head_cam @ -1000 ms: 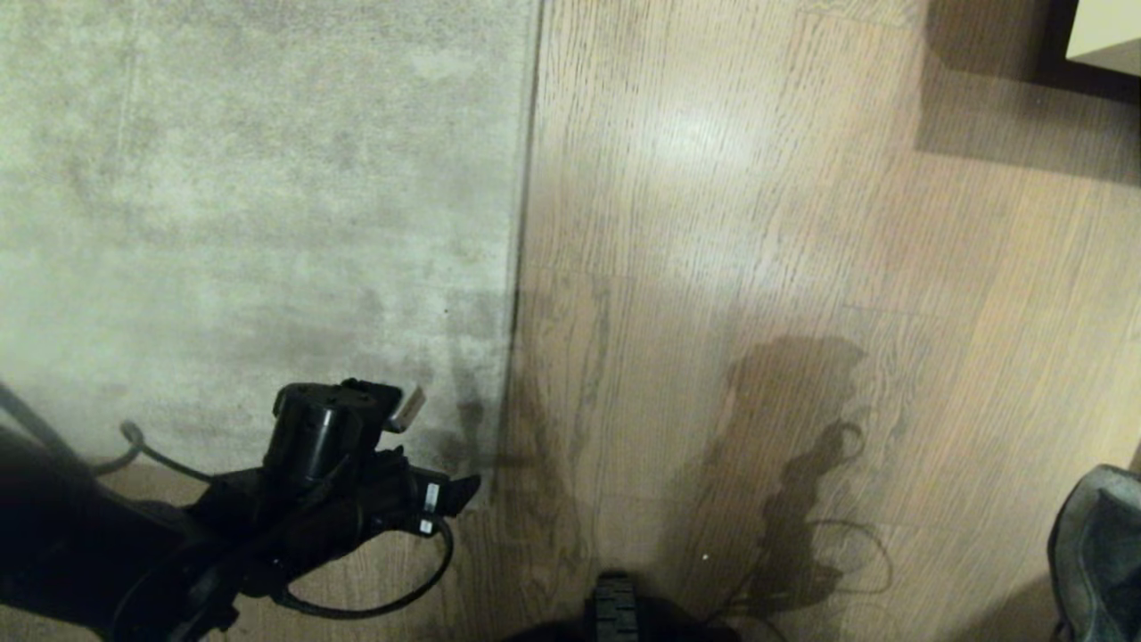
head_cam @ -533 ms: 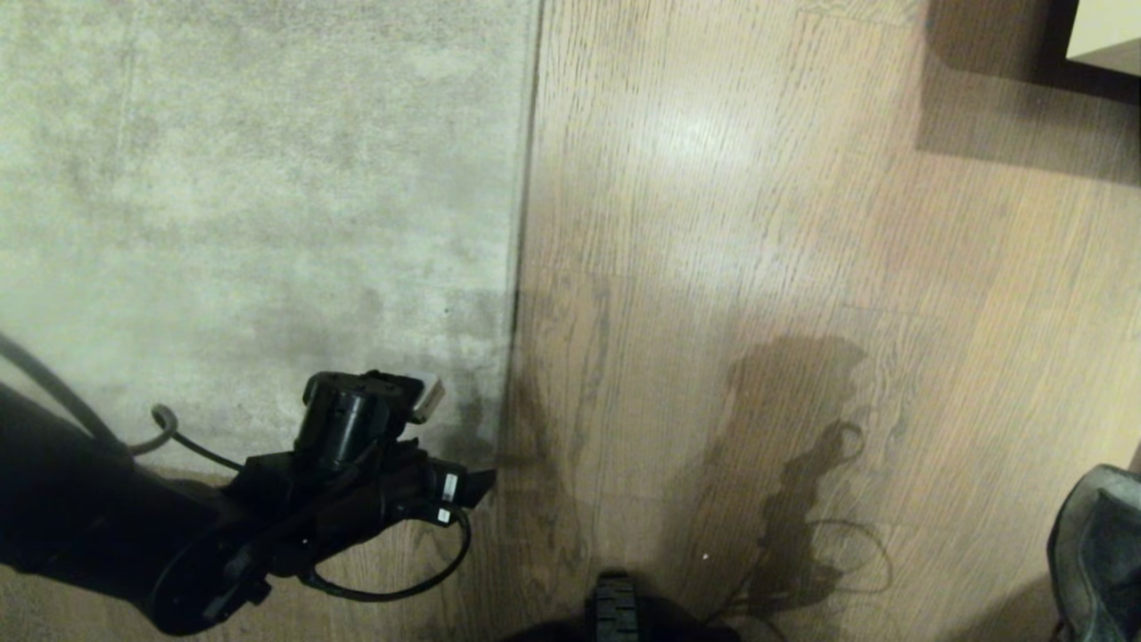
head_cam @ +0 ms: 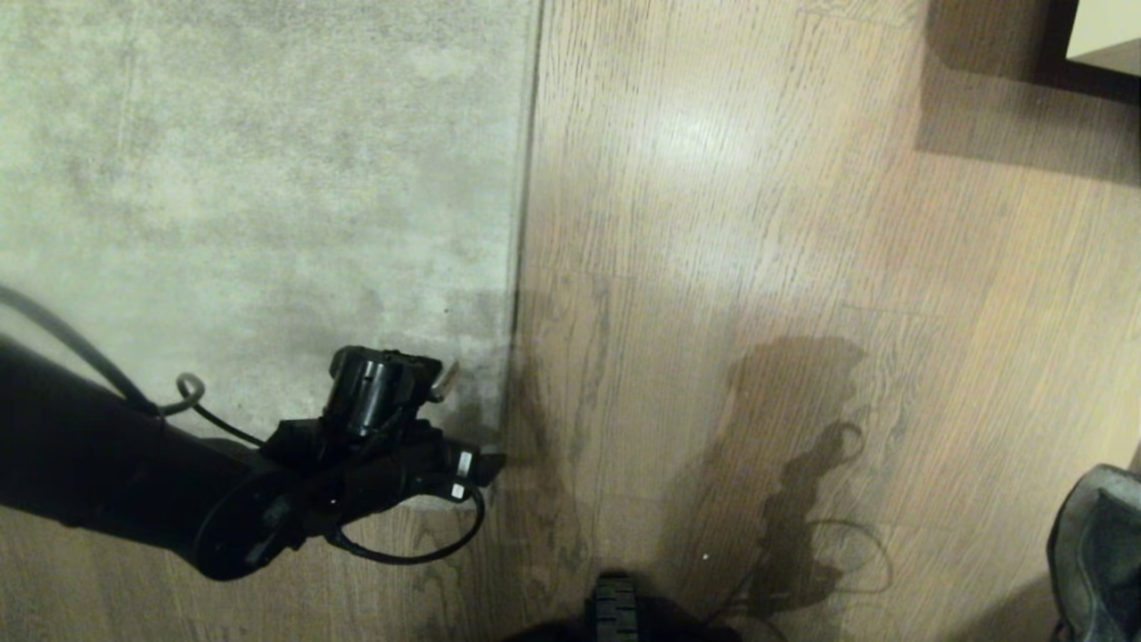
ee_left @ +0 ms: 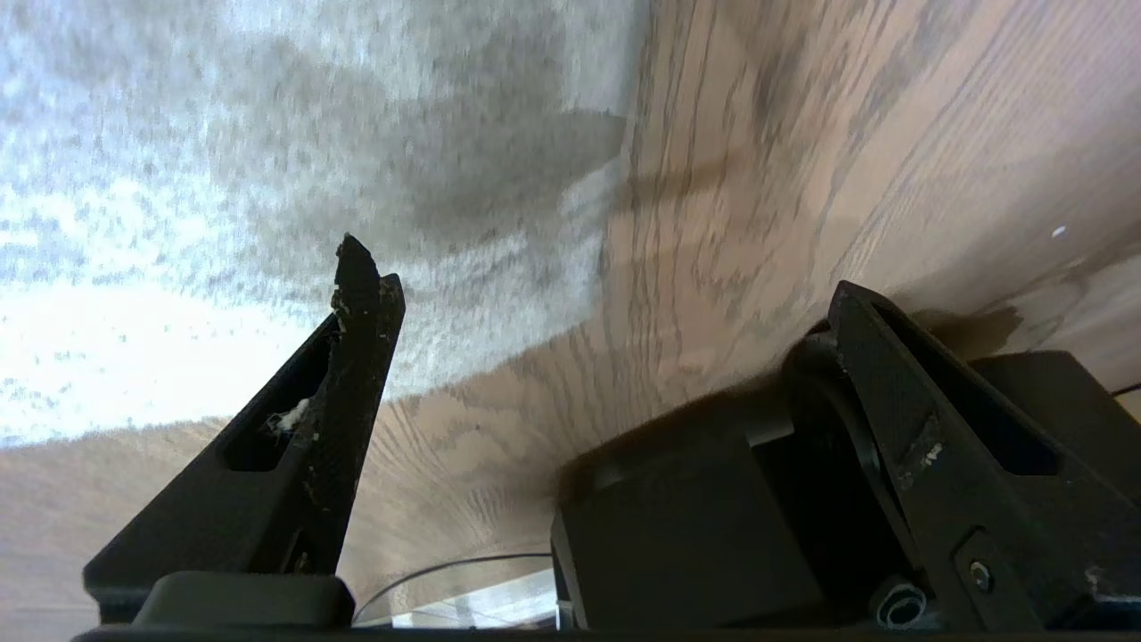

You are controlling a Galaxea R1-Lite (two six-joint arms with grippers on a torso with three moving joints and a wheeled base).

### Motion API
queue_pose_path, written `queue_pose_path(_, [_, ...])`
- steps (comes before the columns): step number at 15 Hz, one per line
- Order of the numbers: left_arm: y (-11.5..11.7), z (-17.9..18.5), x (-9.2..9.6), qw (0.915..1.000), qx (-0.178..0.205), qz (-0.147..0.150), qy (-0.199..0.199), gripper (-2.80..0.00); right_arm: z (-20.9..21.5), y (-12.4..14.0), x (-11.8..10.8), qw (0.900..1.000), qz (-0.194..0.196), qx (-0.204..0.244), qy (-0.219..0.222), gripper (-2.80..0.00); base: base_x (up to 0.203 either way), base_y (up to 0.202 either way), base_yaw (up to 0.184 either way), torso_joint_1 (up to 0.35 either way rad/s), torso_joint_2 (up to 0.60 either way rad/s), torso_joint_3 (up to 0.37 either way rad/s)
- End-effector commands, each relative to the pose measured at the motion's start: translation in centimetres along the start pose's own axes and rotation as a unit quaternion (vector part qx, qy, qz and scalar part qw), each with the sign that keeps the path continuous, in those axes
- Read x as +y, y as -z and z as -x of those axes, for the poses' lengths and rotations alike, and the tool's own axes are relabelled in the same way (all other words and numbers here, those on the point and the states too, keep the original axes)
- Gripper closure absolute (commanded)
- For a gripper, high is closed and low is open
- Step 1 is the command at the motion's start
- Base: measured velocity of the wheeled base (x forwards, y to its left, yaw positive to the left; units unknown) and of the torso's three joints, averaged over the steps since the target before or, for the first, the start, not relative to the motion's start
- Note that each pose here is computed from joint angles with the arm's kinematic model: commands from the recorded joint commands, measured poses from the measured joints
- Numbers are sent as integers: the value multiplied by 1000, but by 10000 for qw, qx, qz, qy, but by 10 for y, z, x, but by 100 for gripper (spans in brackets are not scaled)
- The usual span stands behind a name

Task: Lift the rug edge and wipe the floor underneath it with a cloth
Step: Lift up the carpet

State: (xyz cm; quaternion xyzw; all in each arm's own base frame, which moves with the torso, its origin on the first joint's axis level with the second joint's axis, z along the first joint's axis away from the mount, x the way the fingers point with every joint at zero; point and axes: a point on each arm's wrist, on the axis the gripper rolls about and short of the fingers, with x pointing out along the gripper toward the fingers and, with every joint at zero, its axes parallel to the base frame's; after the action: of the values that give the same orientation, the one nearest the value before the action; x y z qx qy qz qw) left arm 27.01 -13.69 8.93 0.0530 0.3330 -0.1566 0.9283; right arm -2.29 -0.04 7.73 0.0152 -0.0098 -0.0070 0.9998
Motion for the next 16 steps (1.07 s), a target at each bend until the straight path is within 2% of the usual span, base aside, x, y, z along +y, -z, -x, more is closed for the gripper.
queue_pose_path(1, [-5,-4,0,10000,-70,21,-7,-280,0,0,0,10000,-2,5,-2,0,0,0,0,0,0,0])
queue_pose_path(16, [-15,-23,2,10000,13,37,-77,-280,0,0,0,10000,-2,5,-2,0,0,0,0,0,0,0])
